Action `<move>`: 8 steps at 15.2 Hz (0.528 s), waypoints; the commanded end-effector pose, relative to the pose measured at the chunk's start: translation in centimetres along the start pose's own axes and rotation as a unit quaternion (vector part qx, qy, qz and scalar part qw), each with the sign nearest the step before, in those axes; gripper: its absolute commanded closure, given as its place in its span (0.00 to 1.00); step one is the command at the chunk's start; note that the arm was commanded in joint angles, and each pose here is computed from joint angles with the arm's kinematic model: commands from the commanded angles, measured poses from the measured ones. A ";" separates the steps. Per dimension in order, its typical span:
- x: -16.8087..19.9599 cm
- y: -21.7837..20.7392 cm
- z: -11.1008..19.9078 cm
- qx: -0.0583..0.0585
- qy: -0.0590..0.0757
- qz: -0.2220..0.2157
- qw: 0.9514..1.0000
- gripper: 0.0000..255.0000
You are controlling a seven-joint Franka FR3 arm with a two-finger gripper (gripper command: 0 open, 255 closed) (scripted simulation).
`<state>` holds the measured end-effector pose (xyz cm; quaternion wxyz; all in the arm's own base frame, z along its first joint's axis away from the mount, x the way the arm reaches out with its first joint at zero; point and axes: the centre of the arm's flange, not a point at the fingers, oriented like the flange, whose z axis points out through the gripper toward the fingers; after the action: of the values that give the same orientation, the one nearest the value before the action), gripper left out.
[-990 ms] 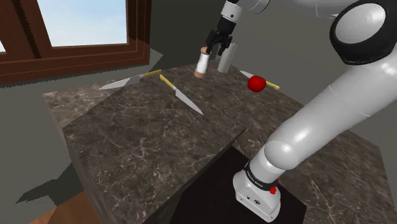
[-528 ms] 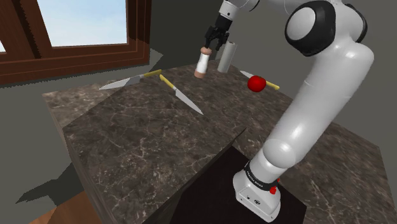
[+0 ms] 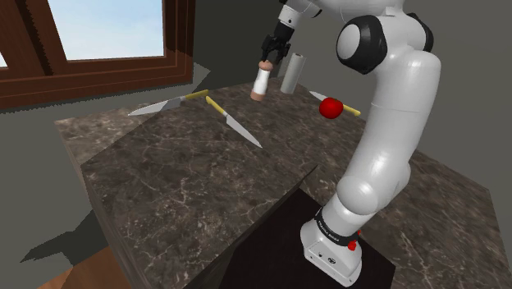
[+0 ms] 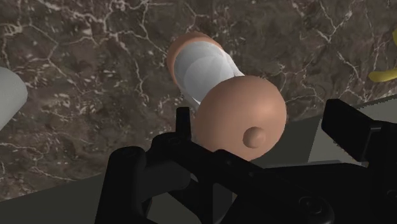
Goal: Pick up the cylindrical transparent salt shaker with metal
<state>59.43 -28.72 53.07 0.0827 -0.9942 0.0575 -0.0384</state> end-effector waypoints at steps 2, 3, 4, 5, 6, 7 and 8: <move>0.0 0.3 1.6 0.000 0.000 0.000 1.000 0.00; -0.1 0.4 2.1 0.000 0.000 0.000 1.000 0.00; -0.1 0.5 2.4 0.000 0.000 0.000 1.000 0.00; -0.1 0.5 2.4 0.000 0.000 0.000 1.000 0.00; 0.0 0.5 2.4 0.000 0.000 0.000 1.000 1.00; -0.1 0.5 2.4 0.000 0.000 0.000 1.000 1.00; -0.1 0.5 2.4 0.000 0.000 0.000 1.000 1.00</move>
<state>59.50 -28.79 50.76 0.0826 -0.9941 0.0572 -0.0396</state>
